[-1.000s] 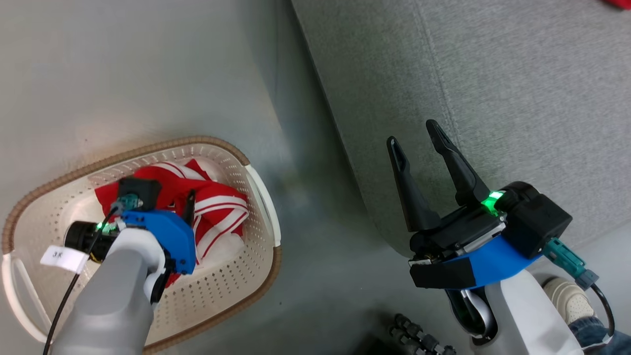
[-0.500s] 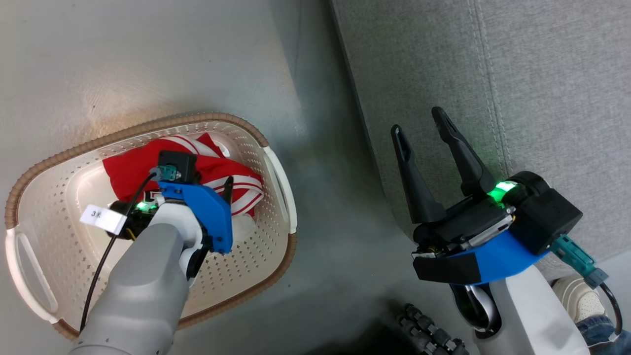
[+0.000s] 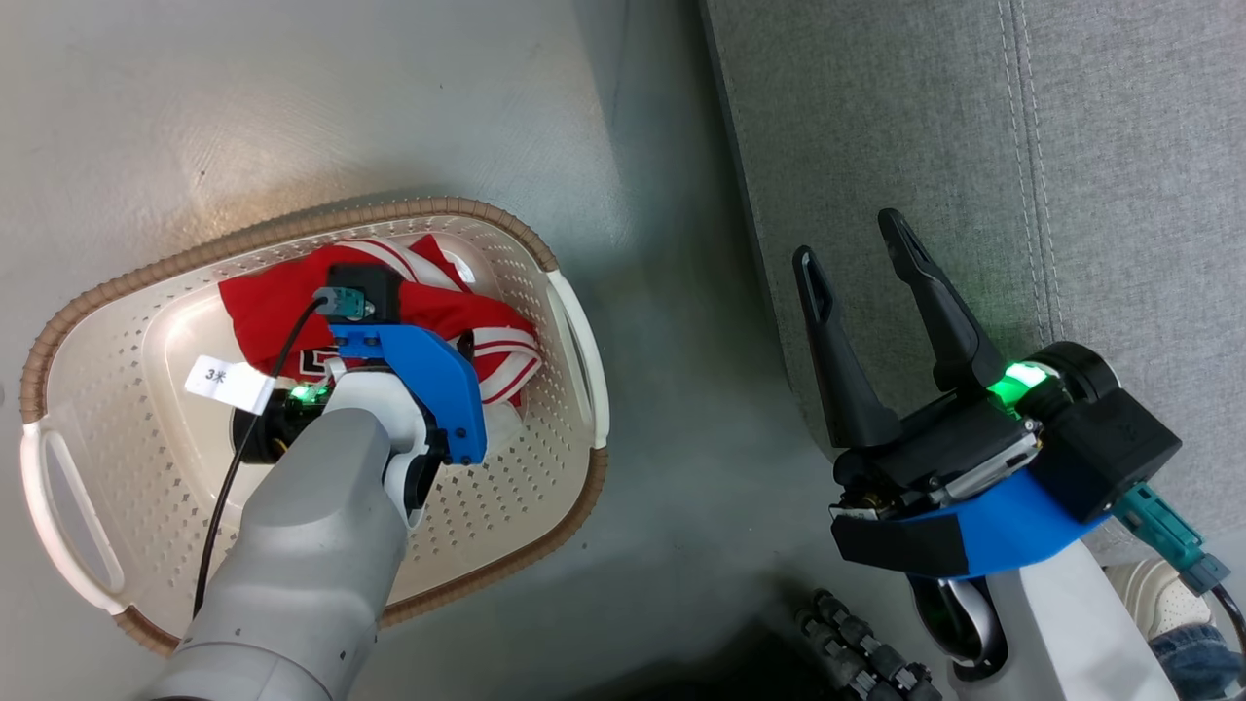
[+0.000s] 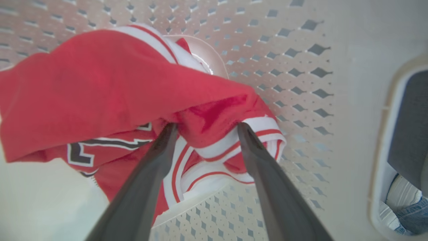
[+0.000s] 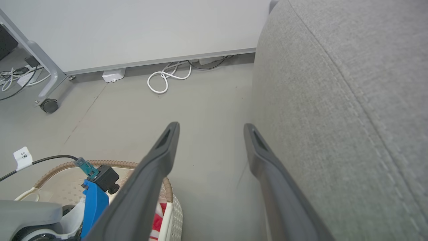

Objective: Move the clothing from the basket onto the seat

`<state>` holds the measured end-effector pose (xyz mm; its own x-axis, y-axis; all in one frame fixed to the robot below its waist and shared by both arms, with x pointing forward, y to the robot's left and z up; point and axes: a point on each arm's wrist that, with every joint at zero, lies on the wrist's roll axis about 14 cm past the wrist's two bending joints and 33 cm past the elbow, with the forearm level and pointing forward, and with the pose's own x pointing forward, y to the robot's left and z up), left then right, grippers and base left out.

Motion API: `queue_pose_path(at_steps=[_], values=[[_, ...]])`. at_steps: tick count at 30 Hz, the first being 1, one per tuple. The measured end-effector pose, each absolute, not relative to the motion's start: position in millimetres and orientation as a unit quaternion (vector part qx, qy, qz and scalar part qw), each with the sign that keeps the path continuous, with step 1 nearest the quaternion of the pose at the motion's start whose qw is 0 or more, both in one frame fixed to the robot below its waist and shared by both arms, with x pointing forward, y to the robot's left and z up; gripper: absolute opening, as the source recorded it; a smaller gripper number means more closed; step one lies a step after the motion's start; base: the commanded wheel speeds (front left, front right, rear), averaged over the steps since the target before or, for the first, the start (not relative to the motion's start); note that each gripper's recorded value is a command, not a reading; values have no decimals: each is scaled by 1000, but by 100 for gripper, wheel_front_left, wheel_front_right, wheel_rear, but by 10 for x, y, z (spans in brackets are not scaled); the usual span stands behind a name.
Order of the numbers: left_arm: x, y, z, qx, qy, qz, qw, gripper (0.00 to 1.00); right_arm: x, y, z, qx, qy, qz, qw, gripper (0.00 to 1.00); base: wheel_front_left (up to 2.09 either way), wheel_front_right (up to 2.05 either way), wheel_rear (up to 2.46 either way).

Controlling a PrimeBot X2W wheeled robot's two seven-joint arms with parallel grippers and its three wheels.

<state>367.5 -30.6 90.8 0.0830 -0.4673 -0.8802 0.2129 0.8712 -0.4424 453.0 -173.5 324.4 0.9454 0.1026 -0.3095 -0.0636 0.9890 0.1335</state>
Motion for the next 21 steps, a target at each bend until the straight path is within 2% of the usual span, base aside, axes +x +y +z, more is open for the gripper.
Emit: queue_pose_path(at_steps=[4, 5, 6, 7, 8, 12, 21], values=[[3636, -318, 912, -103, 647, -230, 720, 100, 4505, -1741, 3249, 61, 163, 40, 984, 100, 0, 0, 0], [3636, -359, 932, -104, 645, -237, 719, 96, 4494, -1754, 3255, 61, 164, 38, 984, 100, 0, 0, 0], [3644, -407, 956, -105, 641, -245, 720, 45, 4477, -1767, 3252, 61, 166, 35, 984, 100, 0, 0, 0], [3658, -450, 980, -106, 636, -252, 722, 5, 4467, -1781, 3251, 61, 167, 33, 984, 100, 0, 0, 0], [3658, -480, 996, -107, 634, -257, 721, 0, 4461, -1793, 3254, 60, 167, 31, 984, 100, 0, 0, 0], [3585, -512, 1028, -107, 640, -262, 714, 0, 4462, -1814, 3275, 60, 165, 28, 984, 100, 0, 0, 0], [3607, -483, 1024, -99, 636, -262, 719, 0, 4488, -1745, 3298, 65, 161, 37, 984, 100, 0, 0, 0]])
